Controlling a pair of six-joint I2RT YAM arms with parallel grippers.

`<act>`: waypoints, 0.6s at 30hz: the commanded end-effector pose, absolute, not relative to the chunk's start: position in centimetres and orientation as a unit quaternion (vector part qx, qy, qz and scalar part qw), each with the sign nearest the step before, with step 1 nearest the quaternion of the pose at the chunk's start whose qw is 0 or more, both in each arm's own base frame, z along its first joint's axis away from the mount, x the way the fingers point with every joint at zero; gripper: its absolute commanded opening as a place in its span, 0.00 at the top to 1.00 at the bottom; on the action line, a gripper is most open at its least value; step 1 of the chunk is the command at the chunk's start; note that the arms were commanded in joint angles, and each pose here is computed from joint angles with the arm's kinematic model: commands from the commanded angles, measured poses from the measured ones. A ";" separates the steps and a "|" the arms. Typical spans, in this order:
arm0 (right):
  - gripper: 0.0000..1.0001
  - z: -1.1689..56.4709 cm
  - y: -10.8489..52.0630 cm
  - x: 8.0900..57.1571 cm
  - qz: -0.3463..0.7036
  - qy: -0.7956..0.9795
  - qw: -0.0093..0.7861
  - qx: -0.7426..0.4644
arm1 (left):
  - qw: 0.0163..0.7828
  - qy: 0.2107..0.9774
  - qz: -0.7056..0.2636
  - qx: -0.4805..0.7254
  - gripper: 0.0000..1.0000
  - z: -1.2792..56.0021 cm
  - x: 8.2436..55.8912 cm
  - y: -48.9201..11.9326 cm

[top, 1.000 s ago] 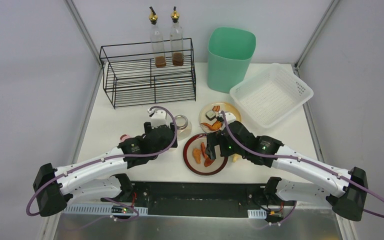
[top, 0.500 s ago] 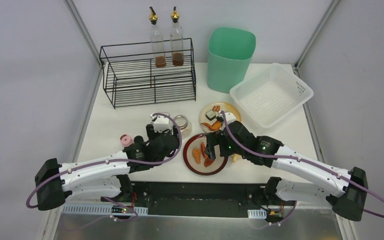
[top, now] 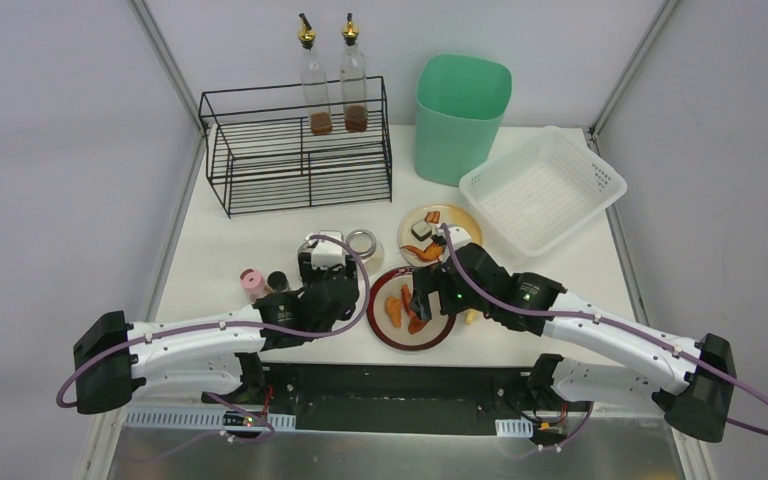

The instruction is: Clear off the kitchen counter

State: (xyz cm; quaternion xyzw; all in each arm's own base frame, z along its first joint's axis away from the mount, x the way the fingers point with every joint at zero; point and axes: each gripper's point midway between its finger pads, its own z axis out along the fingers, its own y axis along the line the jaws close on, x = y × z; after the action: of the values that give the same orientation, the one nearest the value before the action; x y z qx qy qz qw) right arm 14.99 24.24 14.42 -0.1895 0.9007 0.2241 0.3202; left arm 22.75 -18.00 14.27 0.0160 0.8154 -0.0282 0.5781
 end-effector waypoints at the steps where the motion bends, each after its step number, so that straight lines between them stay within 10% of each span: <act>1: 0.01 15.1 24.7 15.1 0.237 0.895 0.329 -0.187 | 0.602 0.798 -0.043 0.008 0.89 16.1 22.9 -18.3; 18: 0.01 16.2 25.1 15.1 0.247 0.890 0.333 -0.191 | 0.593 0.788 -0.164 0.025 1.00 24.7 21.2 -20.4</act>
State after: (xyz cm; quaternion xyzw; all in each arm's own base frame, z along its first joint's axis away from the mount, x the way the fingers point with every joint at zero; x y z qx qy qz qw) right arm 14.91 24.27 14.41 -0.1907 0.9007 0.2254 0.3187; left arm 21.41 -19.08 19.68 0.0332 0.8045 -0.1109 0.5826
